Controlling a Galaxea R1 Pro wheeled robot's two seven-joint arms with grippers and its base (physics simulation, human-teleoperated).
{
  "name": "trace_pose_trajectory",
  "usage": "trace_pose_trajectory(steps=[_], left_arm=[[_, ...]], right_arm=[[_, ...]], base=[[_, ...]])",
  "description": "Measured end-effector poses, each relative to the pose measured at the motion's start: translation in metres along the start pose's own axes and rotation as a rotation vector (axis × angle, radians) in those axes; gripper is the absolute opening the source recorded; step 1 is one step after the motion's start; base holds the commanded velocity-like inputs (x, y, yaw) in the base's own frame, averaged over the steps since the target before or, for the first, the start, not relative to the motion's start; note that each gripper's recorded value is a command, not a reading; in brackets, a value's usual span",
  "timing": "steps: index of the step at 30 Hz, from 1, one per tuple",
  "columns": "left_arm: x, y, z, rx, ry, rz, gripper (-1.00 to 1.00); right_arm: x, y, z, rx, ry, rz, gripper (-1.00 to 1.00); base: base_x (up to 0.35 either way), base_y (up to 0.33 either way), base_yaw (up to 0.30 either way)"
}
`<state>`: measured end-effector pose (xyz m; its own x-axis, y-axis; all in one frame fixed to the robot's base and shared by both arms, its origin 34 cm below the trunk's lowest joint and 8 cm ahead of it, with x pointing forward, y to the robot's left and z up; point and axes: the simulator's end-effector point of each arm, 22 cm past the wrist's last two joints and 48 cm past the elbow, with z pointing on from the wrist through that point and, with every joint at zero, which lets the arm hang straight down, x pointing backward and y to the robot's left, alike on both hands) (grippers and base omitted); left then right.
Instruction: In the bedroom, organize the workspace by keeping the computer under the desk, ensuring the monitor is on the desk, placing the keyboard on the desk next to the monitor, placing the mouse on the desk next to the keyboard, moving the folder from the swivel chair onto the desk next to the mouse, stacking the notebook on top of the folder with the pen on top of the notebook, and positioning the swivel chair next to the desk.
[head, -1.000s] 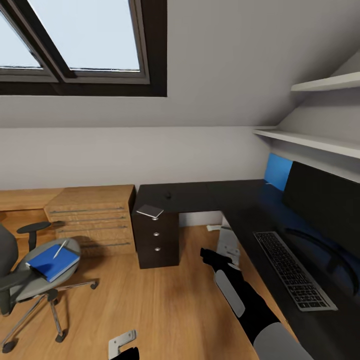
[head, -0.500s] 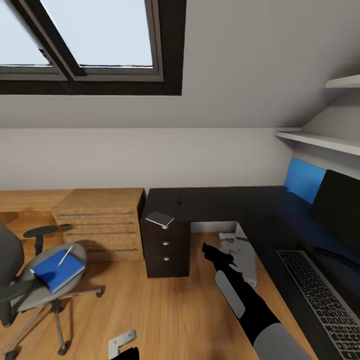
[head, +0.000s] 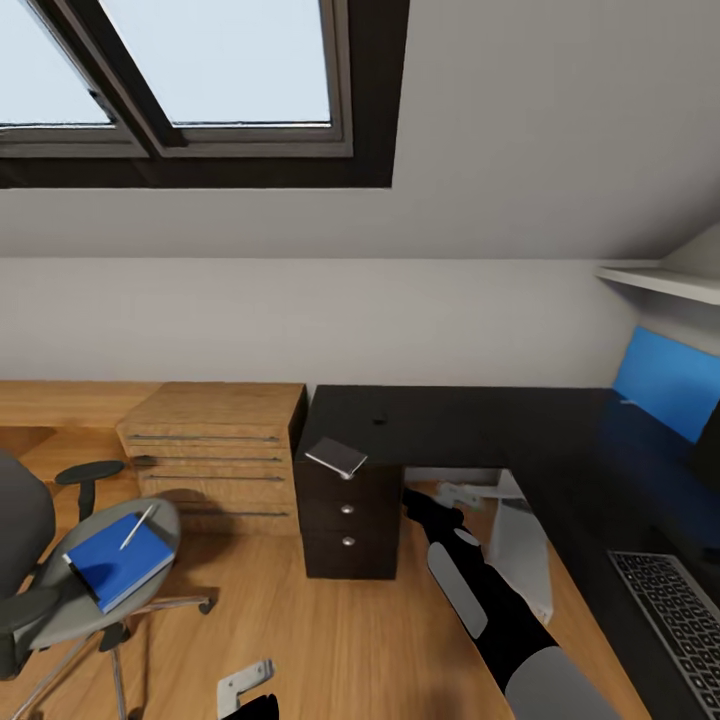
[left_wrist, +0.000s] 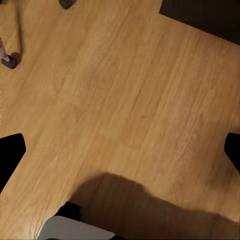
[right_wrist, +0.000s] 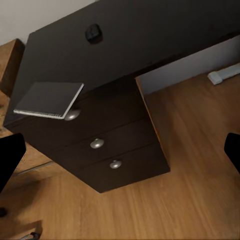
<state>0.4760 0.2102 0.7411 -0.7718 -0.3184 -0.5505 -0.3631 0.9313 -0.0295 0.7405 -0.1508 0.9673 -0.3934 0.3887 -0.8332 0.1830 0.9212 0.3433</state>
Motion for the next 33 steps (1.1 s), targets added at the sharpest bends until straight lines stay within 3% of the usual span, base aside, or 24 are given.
trace_pose_trajectory(steps=[6, 21, 33], left_arm=[[0.0005, 0.0005, 0.0003, -0.002, 0.001, 0.001, 1.00], [-0.0009, -0.0013, -0.0003, 0.001, -0.002, -0.001, 1.00], [-0.0011, -0.0011, -0.0004, 0.001, -0.002, 0.000, 1.00]], right_arm=[[0.0007, -0.0011, 0.0005, 0.002, 0.001, -0.002, 1.00], [-0.0020, -0.0004, 0.0003, -0.003, -0.005, -0.003, 1.00], [-0.0008, 0.0042, -0.0006, -0.012, -0.005, -0.013, 1.00]], base=[[0.329, 0.000, 0.256], [0.329, 0.000, 0.038], [0.329, 0.000, 0.240]])
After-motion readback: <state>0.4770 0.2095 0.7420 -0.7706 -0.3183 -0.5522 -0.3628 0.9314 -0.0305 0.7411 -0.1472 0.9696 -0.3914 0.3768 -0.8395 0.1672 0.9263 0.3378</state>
